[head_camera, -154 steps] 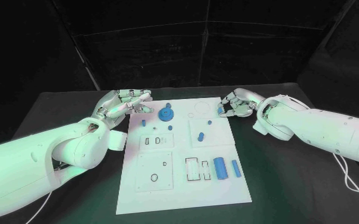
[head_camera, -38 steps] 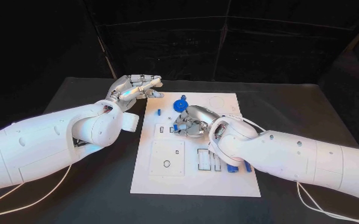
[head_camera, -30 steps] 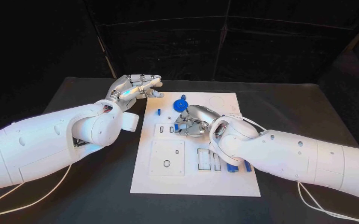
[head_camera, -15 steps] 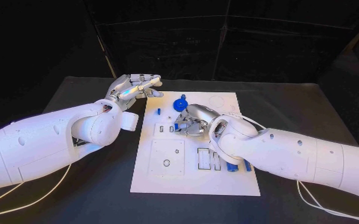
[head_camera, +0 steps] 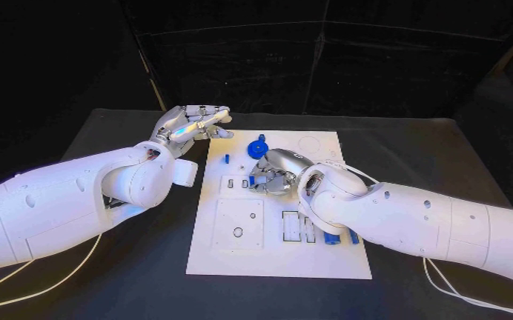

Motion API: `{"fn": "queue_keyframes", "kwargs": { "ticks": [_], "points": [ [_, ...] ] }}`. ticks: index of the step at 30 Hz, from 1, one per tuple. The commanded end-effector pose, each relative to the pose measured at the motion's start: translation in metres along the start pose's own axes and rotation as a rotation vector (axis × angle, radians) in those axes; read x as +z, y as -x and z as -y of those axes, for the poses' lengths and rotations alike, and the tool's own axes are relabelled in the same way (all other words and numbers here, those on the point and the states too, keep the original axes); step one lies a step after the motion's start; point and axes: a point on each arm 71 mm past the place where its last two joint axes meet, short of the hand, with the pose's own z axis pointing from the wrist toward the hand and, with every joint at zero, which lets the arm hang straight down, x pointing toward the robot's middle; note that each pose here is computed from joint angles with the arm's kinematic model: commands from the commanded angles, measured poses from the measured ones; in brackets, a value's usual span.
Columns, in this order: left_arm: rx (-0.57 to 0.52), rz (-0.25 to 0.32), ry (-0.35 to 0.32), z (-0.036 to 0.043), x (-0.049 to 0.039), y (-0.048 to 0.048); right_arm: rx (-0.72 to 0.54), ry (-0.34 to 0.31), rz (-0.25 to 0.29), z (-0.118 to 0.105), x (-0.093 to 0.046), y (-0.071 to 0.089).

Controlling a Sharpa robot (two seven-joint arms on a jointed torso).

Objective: Assemble the parts on the task board

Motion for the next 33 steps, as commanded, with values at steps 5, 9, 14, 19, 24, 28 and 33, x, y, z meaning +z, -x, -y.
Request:
{"fn": "queue_keyframes", "kwargs": {
  "ticks": [5, 9, 14, 19, 24, 28, 33],
  "points": [
    [-0.005, -0.009, -0.011, 0.0018, 0.0004, -0.0012, -0.022, -0.028, -0.031, 0.0035, -0.0007, -0.0044],
    [-0.005, -0.010, -0.011, 0.0018, 0.0004, -0.0012, -0.023, -0.028, -0.030, 0.0035, -0.0007, -0.0044],
    [-0.005, -0.010, -0.010, 0.0018, 0.0004, -0.0013, -0.023, -0.029, -0.029, 0.0033, -0.0005, -0.0044],
    [-0.006, -0.010, -0.010, 0.0018, 0.0003, -0.0013, -0.022, -0.031, -0.026, 0.0032, -0.0004, -0.0043],
    [-0.005, -0.010, -0.010, 0.0019, 0.0001, -0.0010, -0.020, -0.033, -0.018, 0.0031, -0.0005, -0.0038],
    [-0.005, -0.009, -0.009, 0.0019, 0.0000, -0.0008, -0.016, -0.029, -0.007, 0.0024, -0.0005, -0.0031],
    [-0.005, -0.010, -0.008, 0.0018, 0.0000, -0.0007, -0.013, -0.015, 0.013, 0.0002, -0.0007, -0.0020]
  ]
}}
